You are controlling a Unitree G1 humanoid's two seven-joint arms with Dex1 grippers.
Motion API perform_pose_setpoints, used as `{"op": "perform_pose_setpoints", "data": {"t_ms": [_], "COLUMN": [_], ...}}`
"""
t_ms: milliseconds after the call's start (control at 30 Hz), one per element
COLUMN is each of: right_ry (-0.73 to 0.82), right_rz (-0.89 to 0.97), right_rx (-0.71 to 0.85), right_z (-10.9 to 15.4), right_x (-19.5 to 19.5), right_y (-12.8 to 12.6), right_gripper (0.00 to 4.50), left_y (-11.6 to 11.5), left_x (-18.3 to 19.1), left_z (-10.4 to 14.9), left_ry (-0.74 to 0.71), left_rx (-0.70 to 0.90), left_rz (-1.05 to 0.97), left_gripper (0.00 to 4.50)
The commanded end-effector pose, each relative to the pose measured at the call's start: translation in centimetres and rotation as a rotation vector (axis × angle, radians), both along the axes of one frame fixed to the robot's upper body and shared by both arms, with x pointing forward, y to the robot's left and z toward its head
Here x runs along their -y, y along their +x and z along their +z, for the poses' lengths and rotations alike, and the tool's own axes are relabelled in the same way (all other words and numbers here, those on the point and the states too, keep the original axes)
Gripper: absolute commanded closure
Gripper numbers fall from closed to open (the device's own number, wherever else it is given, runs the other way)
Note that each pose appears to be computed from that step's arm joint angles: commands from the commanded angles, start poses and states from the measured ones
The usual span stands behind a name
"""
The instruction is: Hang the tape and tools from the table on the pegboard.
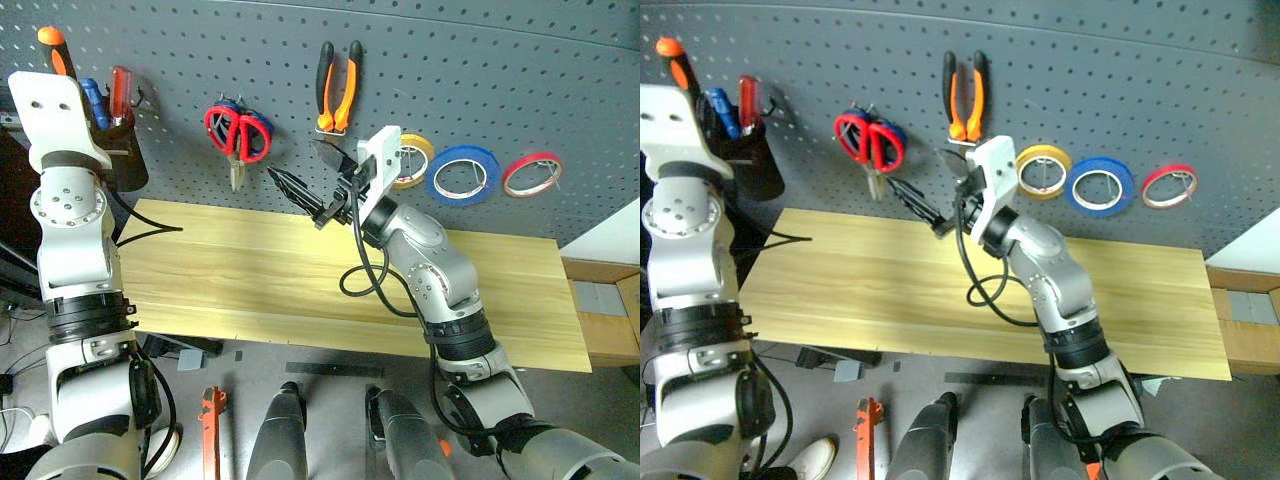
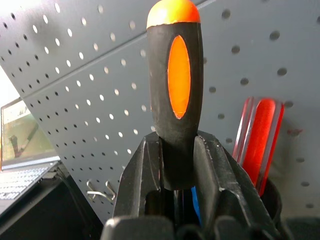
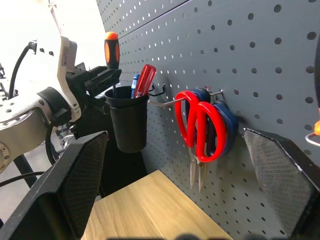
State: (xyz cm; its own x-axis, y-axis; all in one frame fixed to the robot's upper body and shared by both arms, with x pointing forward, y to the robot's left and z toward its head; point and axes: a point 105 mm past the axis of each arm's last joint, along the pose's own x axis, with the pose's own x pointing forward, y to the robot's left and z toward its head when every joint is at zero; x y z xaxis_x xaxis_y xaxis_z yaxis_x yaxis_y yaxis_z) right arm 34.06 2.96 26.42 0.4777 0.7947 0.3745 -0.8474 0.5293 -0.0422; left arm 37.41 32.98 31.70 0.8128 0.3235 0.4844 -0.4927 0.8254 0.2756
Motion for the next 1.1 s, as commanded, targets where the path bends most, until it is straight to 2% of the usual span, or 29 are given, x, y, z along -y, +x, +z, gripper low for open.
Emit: {"op": "perform_pose_setpoints", "data": {"t_ms": [33,67,133,167,467,700,900,1000,1100], "right_ry": [0.025,0.024,0.022,0.022,0.016,-0.029,-0.097,-0.134,-0.166], "right_rz": [0.019,0.018,0.018,0.018,0.031,0.020,-0.040,-0.069,-0.110], "right_rx": [0.061,0.061,0.061,0.062,0.081,0.125,0.114,0.079,0.038], "right_z": [1.6,1.6,1.6,1.6,1.8,2.2,1.4,0.1,-1.3], "right_x": [0.1,0.1,0.1,0.1,-0.2,0.8,3.9,5.1,6.5], "right_y": [-1.0,-1.0,-1.0,-1.0,-1.2,-2.0,-3.5,-4.1,-4.8], "right_gripper": [0.00,0.00,0.00,0.00,0.00,0.00,0.00,0.00,0.00], "left_y": [-1.0,-1.0,-1.0,-1.0,-1.0,-2.6,-6.3,-6.9,-7.1], "left_x": [-0.4,-0.3,-0.2,-0.2,0.0,1.3,5.5,7.0,8.8], "left_z": [2.4,2.4,2.4,2.4,2.3,1.2,1.2,-0.2,-2.8], "left_ry": [0.025,0.025,0.023,0.023,0.024,0.015,0.019,0.004,-0.055], "left_rx": [0.075,0.076,0.078,0.078,0.084,0.072,0.100,0.057,-0.022], "left_rz": [0.008,0.006,0.002,0.001,-0.008,-0.057,-0.129,-0.156,-0.217], "left_gripper": [3.99,3.99,3.29,3.14,0.10,0.04,0.04,0.04,0.04]}}
